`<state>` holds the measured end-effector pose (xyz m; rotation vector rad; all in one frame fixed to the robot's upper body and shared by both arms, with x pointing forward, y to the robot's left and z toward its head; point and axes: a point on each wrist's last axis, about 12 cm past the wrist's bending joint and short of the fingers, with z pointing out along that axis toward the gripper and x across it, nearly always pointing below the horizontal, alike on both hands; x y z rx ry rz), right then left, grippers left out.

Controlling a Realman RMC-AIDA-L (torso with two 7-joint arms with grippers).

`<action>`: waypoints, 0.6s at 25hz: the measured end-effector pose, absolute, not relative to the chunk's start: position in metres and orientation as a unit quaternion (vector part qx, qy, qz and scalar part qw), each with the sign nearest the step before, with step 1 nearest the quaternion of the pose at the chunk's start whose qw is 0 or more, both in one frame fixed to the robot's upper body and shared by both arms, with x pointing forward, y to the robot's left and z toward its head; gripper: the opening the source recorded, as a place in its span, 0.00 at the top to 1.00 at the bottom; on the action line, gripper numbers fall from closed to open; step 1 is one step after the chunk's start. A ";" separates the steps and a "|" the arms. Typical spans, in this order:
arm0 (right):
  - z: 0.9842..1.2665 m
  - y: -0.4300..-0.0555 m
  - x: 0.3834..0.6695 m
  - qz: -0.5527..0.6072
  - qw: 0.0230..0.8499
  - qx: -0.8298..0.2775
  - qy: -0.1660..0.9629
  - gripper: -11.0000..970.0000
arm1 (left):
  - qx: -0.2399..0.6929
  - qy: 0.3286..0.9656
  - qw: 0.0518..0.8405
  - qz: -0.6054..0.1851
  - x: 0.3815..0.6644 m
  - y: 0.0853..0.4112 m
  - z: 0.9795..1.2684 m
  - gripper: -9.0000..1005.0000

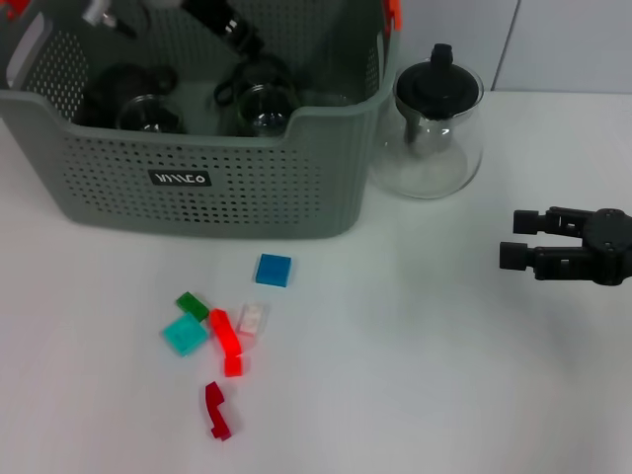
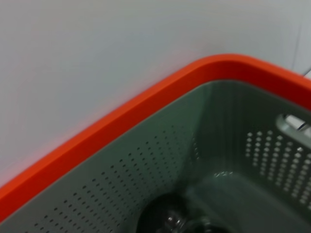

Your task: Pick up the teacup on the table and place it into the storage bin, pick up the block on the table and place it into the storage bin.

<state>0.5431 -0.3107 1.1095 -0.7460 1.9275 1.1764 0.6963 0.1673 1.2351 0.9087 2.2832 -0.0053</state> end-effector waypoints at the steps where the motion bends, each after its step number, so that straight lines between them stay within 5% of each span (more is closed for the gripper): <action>1: 1.109 -0.311 0.543 0.458 0.373 -0.291 0.753 0.03 | 0.348 0.875 0.336 0.003 0.698 0.166 1.231 0.54; 15: 1.108 -0.311 0.543 0.456 0.373 -0.288 0.755 0.03 | 0.332 0.874 0.355 0.014 0.700 0.172 1.224 0.53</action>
